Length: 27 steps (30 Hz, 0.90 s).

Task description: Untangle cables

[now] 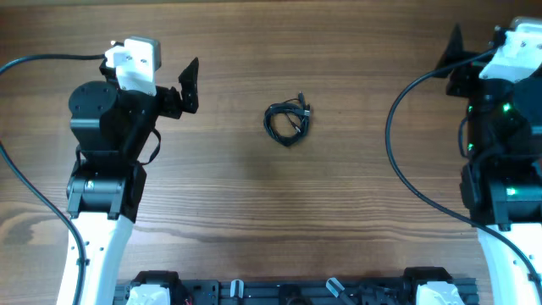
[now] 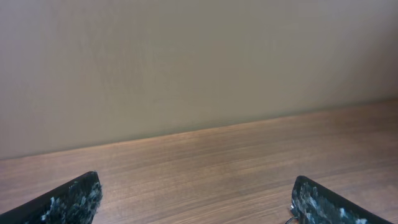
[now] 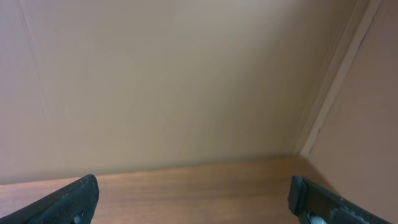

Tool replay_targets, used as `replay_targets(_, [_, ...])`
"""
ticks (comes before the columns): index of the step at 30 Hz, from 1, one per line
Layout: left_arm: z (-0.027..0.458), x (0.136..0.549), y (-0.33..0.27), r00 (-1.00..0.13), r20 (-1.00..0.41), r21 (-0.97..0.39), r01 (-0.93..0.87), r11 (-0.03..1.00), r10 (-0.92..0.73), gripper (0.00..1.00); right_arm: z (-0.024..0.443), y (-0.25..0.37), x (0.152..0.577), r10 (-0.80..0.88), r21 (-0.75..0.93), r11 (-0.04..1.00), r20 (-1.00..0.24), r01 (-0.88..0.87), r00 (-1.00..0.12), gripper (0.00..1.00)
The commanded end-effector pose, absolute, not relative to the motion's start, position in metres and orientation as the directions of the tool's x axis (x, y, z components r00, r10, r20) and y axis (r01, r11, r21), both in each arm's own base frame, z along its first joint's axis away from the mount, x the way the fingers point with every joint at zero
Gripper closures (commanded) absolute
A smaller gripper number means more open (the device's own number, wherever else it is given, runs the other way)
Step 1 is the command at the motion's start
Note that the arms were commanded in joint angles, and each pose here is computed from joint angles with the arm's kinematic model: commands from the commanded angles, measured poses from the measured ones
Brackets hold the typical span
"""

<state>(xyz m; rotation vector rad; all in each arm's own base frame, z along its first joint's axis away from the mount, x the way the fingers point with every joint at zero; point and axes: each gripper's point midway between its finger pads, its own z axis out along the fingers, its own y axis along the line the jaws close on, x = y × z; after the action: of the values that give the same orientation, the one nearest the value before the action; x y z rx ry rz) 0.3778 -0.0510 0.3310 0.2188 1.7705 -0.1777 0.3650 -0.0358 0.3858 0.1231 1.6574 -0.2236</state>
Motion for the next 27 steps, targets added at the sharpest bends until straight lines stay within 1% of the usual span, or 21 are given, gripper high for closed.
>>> replay_targets(1, [0.320, 0.383, -0.049, -0.235, -0.971, -0.019, 0.227, 0.974, 0.036, 0.00, 0.347, -0.039, 0.367, -0.003, -0.037, 0.973, -0.989, 0.228, -0.150, 0.00])
replay_targets(4, [0.309, 0.388, -0.046, -0.264, -0.964, -0.019, 0.207, 0.978, 0.038, 0.00, 0.321, -0.039, 0.368, 0.031, -0.014, 0.972, -0.982, 0.233, -0.187, 0.00])
replay_targets(5, [0.305, 0.390, -0.045, -0.275, -0.961, -0.018, 0.199, 0.980, 0.038, 0.00, 0.308, -0.038, 0.365, 0.073, 0.017, 0.970, -0.971, 0.241, -0.226, 0.00])
replay_targets(7, [0.296, 0.395, -0.043, -0.299, -0.954, -0.022, 0.187, 0.982, 0.035, 0.03, 0.296, -0.037, 0.364, 0.145, 0.080, 0.963, -0.958, 0.256, -0.247, 0.00])
replay_targets(10, [0.287, 0.401, -0.043, -0.328, -0.945, -0.079, 0.165, 0.983, -0.021, 0.03, 0.288, -0.035, 0.363, 0.148, 0.076, 0.965, -0.948, 0.249, -0.281, 0.00])
replay_targets(13, [0.279, 0.405, -0.044, -0.351, -0.935, -0.105, 0.157, 0.982, -0.044, 0.03, 0.262, -0.034, 0.358, 0.152, 0.057, 0.966, -0.913, 0.250, -0.379, 0.00])
replay_targets(14, [0.272, 0.405, -0.046, -0.374, -0.926, -0.111, 0.158, 0.981, -0.045, 0.03, 0.252, -0.034, 0.357, 0.156, 0.050, 0.966, -0.897, 0.254, -0.414, 0.00])
replay_targets(16, [0.258, 0.404, -0.048, -0.428, -0.900, -0.155, 0.139, 0.978, -0.082, 0.03, 0.245, -0.034, 0.358, 0.186, 0.072, 0.961, -0.884, 0.268, -0.429, 0.00])
replay_targets(18, [0.247, 0.403, -0.050, -0.465, -0.882, -0.159, 0.137, 0.978, -0.079, 0.05, 0.243, -0.028, 0.359, 0.186, 0.085, 0.967, -0.879, 0.239, -0.439, 0.00])
replay_targets(21, [0.233, 0.395, -0.057, -0.519, -0.852, -0.167, 0.145, 0.975, -0.069, 0.03, 0.236, -0.012, 0.358, 0.206, 0.140, 0.975, -0.856, 0.171, -0.475, 0.00])
replay_targets(24, [0.227, 0.386, -0.076, -0.559, -0.827, -0.217, 0.222, 0.951, -0.058, 0.00, 0.229, 0.014, 0.354, 0.204, 0.209, 0.976, -0.822, 0.052, -0.532, 0.00])
replay_targets(27, [0.230, 0.381, -0.092, -0.569, -0.821, -0.269, 0.299, 0.916, -0.056, 0.00, 0.225, 0.026, 0.350, 0.206, 0.251, 0.968, -0.801, -0.003, -0.562, 0.00])
